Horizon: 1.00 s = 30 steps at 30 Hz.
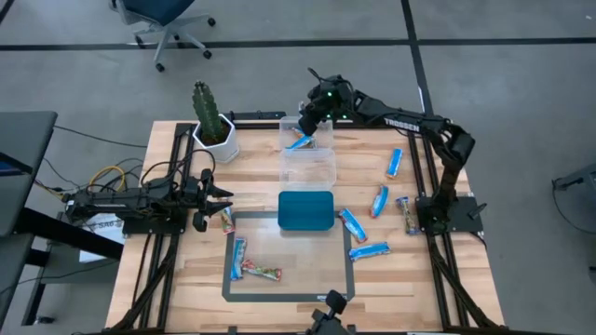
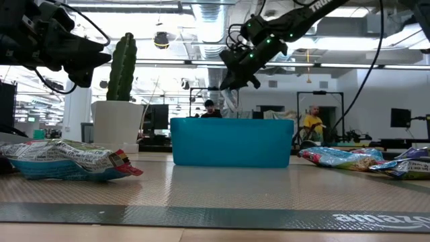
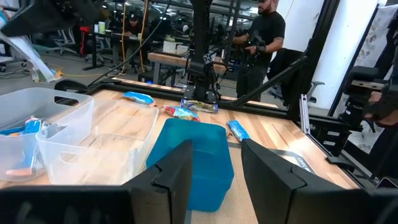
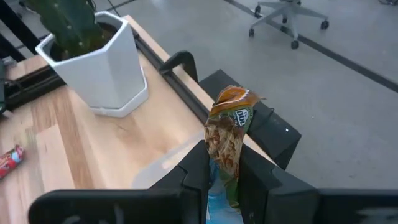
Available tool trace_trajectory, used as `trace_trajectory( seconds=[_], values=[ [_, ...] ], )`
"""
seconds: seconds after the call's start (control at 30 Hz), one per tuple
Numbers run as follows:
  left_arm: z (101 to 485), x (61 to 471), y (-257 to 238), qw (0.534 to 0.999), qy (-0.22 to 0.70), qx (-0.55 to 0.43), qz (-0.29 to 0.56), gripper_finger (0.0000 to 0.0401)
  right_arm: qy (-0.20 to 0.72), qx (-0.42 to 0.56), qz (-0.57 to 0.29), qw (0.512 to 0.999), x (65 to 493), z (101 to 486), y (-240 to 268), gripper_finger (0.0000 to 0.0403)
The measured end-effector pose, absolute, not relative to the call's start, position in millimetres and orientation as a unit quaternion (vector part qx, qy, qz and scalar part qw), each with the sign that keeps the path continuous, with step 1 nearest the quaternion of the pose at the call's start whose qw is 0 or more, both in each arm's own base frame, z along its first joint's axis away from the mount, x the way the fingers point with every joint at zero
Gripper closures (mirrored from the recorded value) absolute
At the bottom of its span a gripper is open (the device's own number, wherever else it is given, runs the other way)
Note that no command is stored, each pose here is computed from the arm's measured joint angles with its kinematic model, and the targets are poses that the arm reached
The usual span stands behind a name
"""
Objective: Pick and place Granola Bars by type
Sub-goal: Put the yellow granola bar into the top transparent bin
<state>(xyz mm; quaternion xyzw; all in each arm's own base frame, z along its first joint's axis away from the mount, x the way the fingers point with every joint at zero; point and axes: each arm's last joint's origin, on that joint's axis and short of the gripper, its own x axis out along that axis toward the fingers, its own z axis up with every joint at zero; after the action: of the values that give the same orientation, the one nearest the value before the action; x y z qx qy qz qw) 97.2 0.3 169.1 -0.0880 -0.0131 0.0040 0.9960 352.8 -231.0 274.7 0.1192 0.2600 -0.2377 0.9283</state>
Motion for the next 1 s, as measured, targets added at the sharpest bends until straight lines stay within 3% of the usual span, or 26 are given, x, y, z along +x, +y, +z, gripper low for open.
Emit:
trace_trajectory(
  seconds=[0.23,0.7,1.0],
  values=[
    [169.1,97.2,0.3,0.996,-0.013,-0.088,0.004,0.0272,0.259,0.114,-0.250,0.926,352.9,276.0,-231.3,0.0343],
    [169.1,97.2,0.3,0.996,-0.013,-0.088,0.004,0.0272,0.278,0.120,-0.250,0.920,351.0,272.7,-230.1,0.0251],
    [169.1,97.2,0.3,0.996,-0.013,-0.088,0.004,0.0272,0.337,0.134,-0.244,0.899,341.1,268.7,-223.5,0.0230]
  ],
)
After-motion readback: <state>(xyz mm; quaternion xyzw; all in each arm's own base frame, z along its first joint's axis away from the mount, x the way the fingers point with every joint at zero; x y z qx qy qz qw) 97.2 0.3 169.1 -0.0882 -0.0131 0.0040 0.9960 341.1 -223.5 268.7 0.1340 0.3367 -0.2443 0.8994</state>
